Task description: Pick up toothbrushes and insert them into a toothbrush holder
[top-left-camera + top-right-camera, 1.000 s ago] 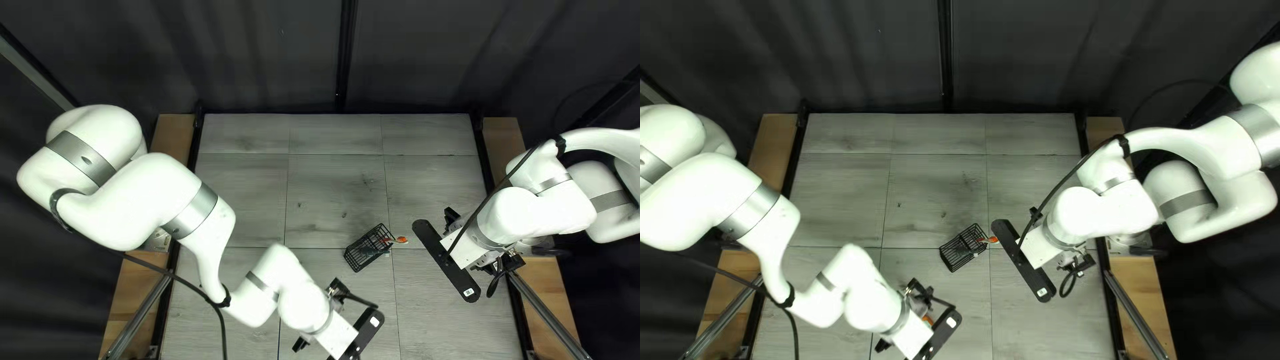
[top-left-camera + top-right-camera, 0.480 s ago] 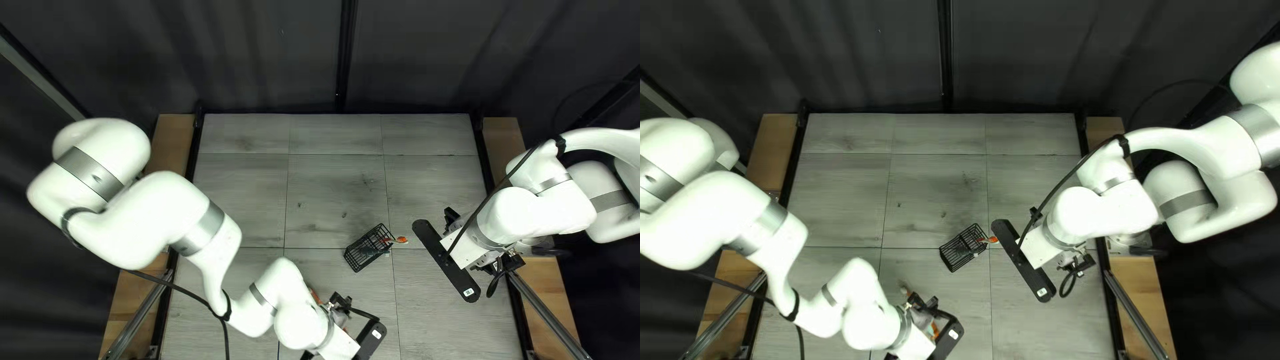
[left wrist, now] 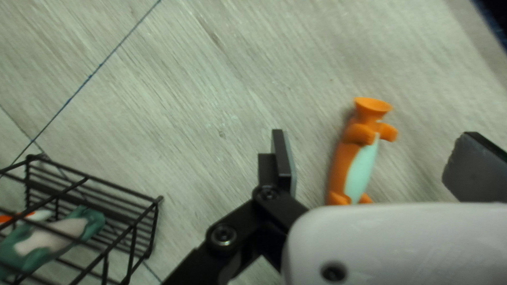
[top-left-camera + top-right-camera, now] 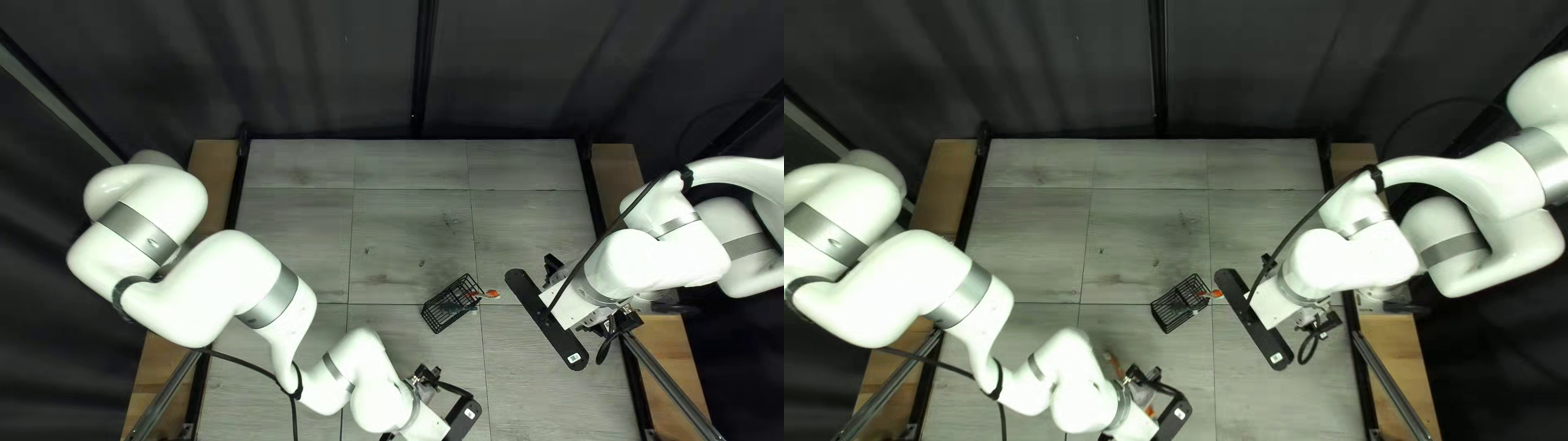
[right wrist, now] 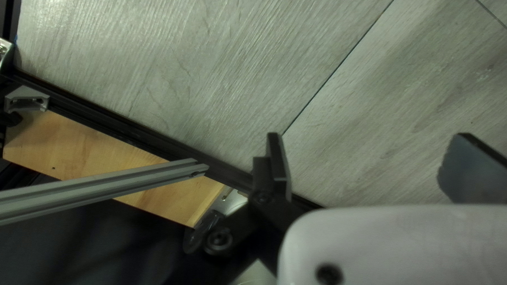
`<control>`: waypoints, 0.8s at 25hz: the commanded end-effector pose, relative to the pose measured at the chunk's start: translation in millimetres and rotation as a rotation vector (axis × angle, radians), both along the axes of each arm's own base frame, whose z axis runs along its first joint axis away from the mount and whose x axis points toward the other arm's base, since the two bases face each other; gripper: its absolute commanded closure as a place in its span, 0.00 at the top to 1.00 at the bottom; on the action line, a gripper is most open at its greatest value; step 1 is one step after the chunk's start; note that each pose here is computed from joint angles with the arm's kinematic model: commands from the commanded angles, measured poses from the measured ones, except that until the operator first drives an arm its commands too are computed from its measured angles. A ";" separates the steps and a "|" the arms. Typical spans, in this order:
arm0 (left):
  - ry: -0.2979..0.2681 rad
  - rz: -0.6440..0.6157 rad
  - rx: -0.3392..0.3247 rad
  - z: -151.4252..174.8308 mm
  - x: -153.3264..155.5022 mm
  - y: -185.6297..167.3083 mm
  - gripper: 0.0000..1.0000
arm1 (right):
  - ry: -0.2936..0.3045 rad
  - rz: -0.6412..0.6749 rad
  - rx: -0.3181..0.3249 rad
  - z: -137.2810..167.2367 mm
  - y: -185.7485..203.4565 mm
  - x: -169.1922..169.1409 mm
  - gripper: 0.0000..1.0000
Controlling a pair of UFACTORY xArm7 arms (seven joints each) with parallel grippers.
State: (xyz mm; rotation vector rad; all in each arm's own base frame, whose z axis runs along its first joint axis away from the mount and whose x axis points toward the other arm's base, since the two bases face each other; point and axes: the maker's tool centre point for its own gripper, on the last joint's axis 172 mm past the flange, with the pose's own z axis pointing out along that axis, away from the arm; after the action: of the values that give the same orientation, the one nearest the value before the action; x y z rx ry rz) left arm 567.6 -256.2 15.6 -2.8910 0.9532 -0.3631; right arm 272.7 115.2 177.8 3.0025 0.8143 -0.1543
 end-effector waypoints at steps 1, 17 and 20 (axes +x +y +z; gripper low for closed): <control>0.006 -0.001 -0.025 -4.3 0.1 0.5 0.01 | 0.000 0.000 0.000 0.0 0.0 0.0 1.00; 0.020 -0.195 0.054 95.6 -65.1 -16.0 0.00 | 0.000 0.000 0.000 0.0 0.0 0.0 1.00; -0.004 -0.405 0.103 121.0 -94.2 -24.6 0.00 | 0.000 0.000 0.000 0.0 0.0 0.0 1.00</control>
State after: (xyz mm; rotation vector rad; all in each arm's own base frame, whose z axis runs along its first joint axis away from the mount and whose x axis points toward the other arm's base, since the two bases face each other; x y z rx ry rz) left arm 505.7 -272.8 116.6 -2.7363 1.2759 -0.3410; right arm 272.7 115.2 177.8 3.0025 0.8143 -0.1543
